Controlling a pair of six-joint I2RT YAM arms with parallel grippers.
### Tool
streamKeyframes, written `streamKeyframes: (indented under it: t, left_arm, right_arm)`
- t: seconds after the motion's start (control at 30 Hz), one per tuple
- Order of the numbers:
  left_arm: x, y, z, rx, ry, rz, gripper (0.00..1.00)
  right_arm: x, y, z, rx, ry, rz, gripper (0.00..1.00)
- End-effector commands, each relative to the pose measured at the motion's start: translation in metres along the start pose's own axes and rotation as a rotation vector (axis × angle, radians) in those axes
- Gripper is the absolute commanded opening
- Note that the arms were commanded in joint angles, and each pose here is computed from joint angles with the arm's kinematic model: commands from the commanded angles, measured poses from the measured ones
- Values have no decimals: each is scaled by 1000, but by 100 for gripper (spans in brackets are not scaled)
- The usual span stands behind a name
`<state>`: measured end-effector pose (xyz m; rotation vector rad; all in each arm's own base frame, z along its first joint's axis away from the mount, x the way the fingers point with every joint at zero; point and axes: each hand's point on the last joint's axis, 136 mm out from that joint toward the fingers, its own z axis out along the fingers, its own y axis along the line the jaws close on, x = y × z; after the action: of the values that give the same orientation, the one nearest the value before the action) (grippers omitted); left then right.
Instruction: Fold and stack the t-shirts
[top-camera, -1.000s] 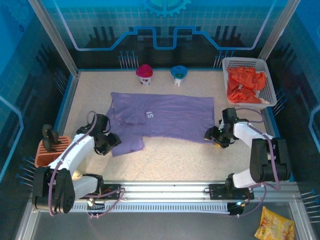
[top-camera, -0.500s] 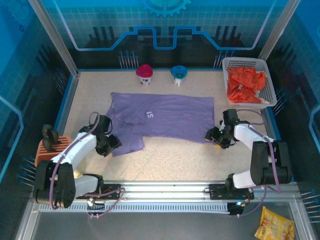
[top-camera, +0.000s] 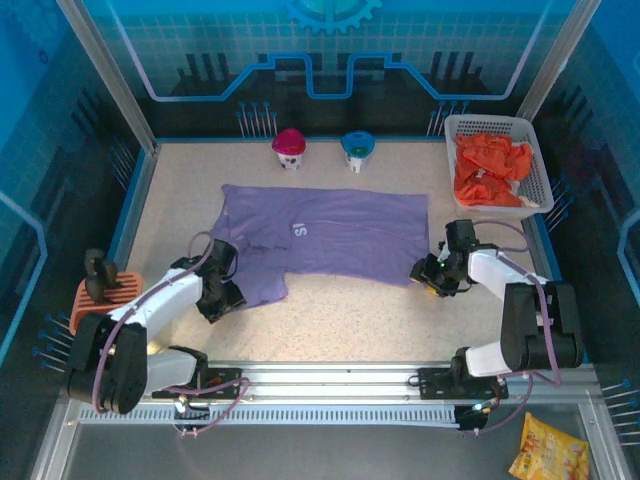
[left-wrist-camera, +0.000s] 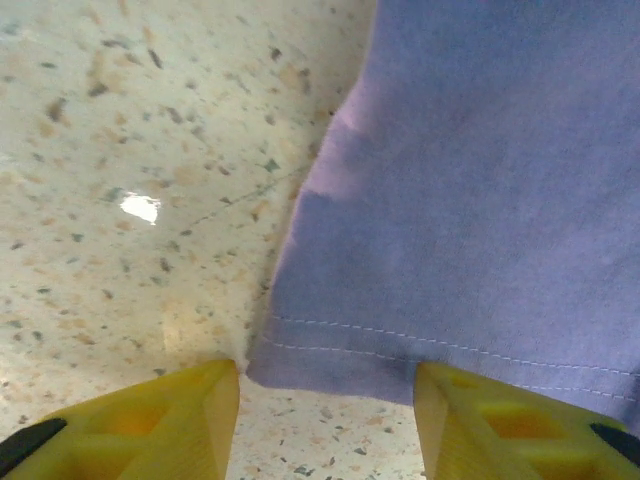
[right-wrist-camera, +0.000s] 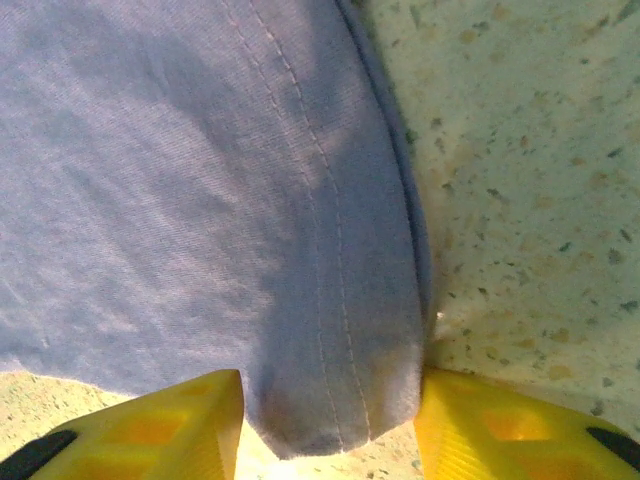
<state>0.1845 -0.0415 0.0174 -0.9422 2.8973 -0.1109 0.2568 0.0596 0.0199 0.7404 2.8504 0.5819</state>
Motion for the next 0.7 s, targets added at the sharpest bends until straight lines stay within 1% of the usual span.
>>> streamKeyframes:
  t: [0.0, 0.03, 0.17, 0.2, 0.27, 0.3, 0.33, 0.5, 0.67]
  left_arm:
    - [0, 10, -7, -35, -28, -23, 51]
    - [0, 10, -7, -31, -27, -25, 51]
    - [0, 8, -4, -29, -21, -17, 53]
    - [0, 8, -2, -33, -13, -17, 53]
    - [1, 7, 2, -31, 3, -17, 52]
    - [1, 7, 3, -33, 2, -16, 51]
    - [0, 8, 4, -35, 1, -16, 50]
    - [-5, 5, 4, -30, -8, -3, 45]
    - [-7, 3, 10, -23, -3, -1, 40]
  right_arm:
    - [1, 0, 5, -22, 19, 25, 44]
    - [1, 0, 6, -22, 21, 27, 43]
    - [0, 0, 7, -20, 16, 27, 30]
    - [-1, -1, 7, -19, 15, 29, 29]
    - [-1, 0, 5, -20, 13, 28, 27]
    - [-1, 0, 5, -20, 10, 28, 23]
    - [-1, 0, 4, -19, 8, 28, 21]
    - [-3, 0, 0, -23, -11, 27, 18]
    - [-9, 1, -5, -34, -31, 32, 7]
